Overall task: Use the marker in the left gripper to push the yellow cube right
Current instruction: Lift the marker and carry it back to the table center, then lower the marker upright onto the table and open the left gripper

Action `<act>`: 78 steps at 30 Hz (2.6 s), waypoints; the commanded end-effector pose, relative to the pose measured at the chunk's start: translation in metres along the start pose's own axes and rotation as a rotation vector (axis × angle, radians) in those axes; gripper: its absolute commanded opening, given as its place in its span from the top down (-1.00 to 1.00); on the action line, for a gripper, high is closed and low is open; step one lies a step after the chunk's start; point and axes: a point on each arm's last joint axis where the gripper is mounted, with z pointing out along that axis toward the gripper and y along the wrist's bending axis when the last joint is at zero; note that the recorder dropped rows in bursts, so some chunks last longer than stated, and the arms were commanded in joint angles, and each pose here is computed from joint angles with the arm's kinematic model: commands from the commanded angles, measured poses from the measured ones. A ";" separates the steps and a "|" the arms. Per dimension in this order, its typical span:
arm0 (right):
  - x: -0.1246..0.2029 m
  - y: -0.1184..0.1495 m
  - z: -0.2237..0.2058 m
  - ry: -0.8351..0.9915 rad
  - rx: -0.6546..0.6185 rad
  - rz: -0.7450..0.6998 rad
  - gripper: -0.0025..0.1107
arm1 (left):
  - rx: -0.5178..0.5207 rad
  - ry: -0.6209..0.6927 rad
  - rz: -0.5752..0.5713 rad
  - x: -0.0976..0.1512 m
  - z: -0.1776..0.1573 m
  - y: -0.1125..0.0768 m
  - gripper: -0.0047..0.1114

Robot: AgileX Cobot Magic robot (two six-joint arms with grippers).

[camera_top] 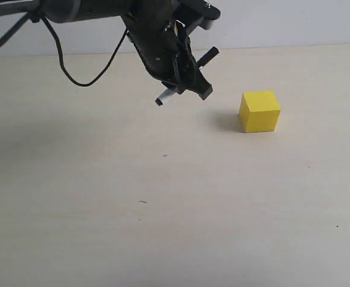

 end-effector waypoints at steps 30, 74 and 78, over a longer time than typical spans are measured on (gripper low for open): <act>0.000 -0.001 0.000 -0.013 0.007 -0.006 0.96 | 0.127 0.239 -0.845 0.026 -0.003 -0.018 0.92; 0.000 -0.001 0.000 -0.011 0.008 -0.004 0.96 | -0.021 0.335 -0.899 0.066 0.076 -0.026 0.67; 0.000 -0.001 0.000 -0.011 0.008 -0.004 0.96 | -0.015 0.331 -0.909 0.064 0.070 -0.025 0.22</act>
